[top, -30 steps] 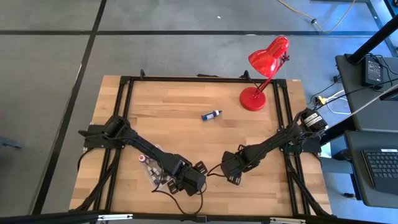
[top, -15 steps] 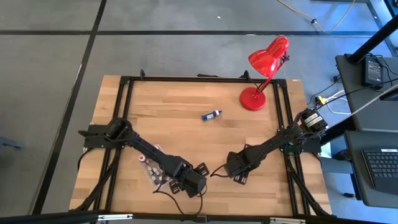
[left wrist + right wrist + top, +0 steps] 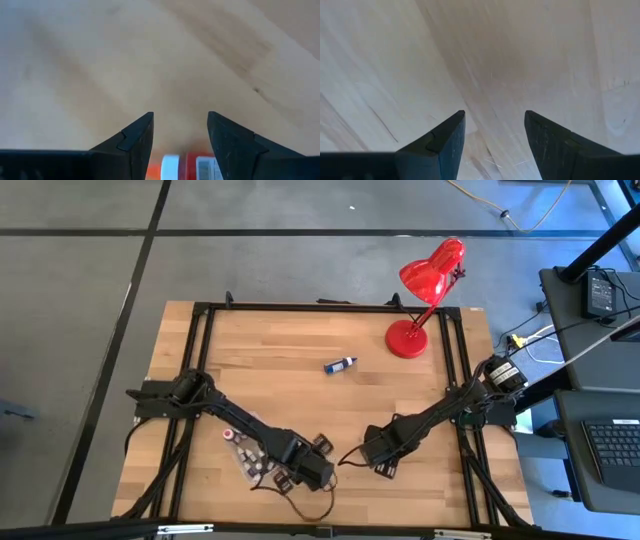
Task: Pick & Place food coloring
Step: Put the orange food coloring bottle into the transparent bin
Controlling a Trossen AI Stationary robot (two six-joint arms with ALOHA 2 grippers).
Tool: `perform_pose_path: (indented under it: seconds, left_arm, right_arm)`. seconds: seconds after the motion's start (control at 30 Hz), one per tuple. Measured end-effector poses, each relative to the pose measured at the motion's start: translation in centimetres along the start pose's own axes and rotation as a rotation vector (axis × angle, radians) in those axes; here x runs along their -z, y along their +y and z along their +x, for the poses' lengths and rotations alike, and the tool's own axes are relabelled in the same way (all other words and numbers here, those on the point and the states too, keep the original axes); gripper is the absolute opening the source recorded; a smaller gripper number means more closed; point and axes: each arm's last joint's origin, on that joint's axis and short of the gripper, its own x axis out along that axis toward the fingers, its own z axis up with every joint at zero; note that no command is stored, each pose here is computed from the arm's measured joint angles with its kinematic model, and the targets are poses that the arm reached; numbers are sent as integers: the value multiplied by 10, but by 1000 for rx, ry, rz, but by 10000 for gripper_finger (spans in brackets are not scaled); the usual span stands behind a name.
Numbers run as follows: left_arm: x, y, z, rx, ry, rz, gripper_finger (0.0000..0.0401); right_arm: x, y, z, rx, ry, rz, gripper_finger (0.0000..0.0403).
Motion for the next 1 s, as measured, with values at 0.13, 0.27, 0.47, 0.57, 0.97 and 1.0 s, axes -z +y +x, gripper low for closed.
perform_pose_path:
  seconds: [0.13, 0.27, 0.47, 0.57, 0.97, 1.0]
  left_arm:
    - [6, 9, -6, -57, 72, -402, 180]
    - [10, 15, -8, -48, 88, -866, 180]
    - [20, 31, -7, -56, 111, -1332, 180]
    - [26, 35, -7, -69, 152, -1413, 180]
    - [27, 32, 7, -16, 206, -1485, 171]
    - [28, 31, 11, -7, 226, -1488, 171]
  right_arm:
    - [-1, 1, 0, -9, -8, 5, 206]
    - [-2, 2, 0, -24, -20, 6, 206]
    - [-5, 5, 0, -57, -47, 4, 206]
    - [-6, 7, 0, -68, -56, 4, 206]
    - [-6, 7, -1, -84, -48, 3, 206]
    - [-6, 7, 0, -84, -48, 3, 206]
